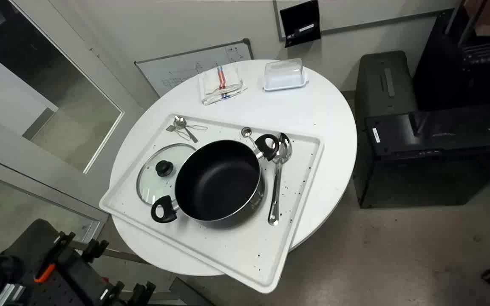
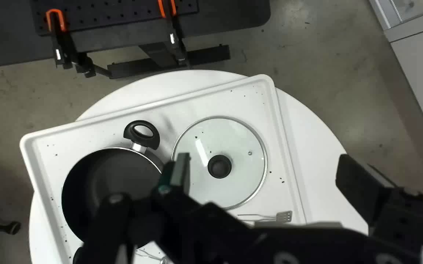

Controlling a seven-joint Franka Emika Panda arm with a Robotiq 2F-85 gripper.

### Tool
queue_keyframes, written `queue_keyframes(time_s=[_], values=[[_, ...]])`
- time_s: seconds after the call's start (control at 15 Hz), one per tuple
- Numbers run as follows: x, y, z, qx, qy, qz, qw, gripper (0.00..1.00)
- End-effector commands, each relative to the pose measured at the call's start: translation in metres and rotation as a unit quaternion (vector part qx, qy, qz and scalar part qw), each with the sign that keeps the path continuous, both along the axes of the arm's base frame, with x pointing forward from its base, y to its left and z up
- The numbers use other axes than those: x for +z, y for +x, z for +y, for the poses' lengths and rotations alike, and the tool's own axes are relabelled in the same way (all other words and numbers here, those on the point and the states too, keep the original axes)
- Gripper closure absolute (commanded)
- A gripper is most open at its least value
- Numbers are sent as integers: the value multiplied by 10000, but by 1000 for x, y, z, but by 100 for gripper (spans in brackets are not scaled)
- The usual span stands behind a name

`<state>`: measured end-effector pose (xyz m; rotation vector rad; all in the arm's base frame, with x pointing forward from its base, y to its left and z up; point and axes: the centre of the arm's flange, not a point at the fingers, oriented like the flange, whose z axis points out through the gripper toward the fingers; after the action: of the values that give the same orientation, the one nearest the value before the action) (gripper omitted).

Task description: Put the glass lid on the pot.

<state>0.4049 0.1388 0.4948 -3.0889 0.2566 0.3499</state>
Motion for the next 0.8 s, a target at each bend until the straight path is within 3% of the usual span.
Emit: queue_keyframes(time_s=[0.0,0.47,0.73], values=[[0,0,0,0,0,-1,10000,0],[-3,3,-1,-6,-9,-28,10000,0],[-28,19,-6,220,-9,-318,9993,0]])
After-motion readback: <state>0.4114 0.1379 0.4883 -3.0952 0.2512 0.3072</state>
